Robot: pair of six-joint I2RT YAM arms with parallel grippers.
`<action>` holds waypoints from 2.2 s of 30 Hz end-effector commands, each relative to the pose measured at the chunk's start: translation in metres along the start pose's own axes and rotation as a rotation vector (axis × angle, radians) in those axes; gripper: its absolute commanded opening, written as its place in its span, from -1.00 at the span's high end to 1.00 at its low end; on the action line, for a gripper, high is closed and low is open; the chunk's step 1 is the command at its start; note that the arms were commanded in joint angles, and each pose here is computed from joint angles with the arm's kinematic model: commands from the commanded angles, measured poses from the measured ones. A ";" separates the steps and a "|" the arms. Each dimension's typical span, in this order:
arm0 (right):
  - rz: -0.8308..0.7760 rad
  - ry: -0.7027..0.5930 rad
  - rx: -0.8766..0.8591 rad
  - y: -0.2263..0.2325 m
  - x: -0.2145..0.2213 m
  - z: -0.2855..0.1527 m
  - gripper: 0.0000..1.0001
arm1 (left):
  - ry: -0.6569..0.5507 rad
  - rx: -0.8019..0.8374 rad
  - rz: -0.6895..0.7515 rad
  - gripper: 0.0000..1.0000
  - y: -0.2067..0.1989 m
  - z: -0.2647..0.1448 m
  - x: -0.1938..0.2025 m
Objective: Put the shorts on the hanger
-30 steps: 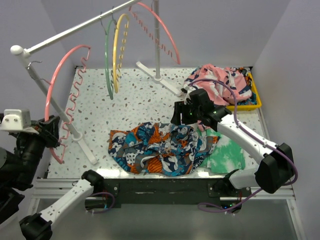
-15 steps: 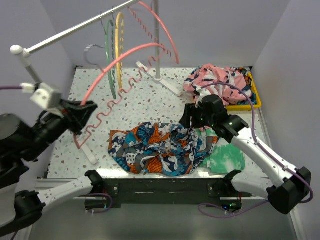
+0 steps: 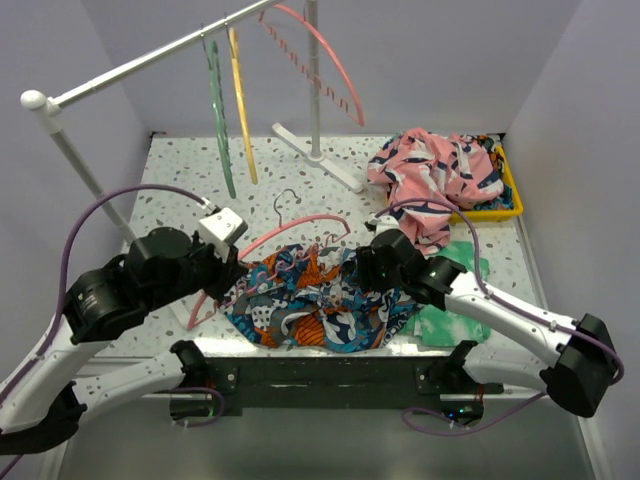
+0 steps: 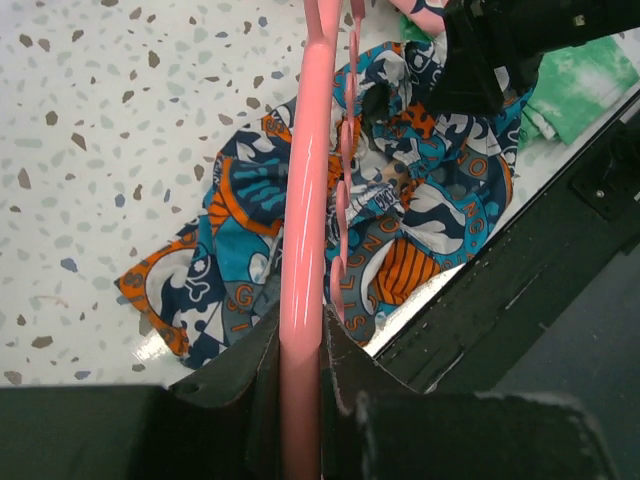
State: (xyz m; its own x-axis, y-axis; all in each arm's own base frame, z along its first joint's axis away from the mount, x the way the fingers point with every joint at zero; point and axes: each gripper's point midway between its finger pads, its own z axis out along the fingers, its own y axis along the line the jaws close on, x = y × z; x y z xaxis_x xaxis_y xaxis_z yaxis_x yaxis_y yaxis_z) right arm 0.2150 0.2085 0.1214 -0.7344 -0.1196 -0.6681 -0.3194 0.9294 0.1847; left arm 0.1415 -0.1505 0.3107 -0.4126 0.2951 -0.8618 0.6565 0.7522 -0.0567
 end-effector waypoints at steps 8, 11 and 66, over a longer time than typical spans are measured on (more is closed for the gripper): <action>0.106 -0.165 0.048 0.004 -0.035 0.027 -0.03 | 0.061 0.074 -0.086 1.00 -0.015 0.003 0.034; 0.107 -0.164 0.059 0.004 -0.036 0.033 -0.03 | 0.089 0.070 -0.089 1.00 -0.014 0.006 0.041; -0.199 -0.353 -0.288 0.137 -0.200 -0.140 0.73 | -0.716 0.112 0.001 1.00 -0.012 -0.008 -0.062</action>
State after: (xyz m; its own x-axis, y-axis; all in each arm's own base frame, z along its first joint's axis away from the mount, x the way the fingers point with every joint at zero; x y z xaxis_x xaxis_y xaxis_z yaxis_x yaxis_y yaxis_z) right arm 0.2416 0.3215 0.3990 -0.4109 -0.0834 -0.9079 -0.6180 0.7576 0.2101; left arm 0.1550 -0.1845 0.3067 -0.1185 -0.0102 -0.9929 0.7371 0.6690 -0.0949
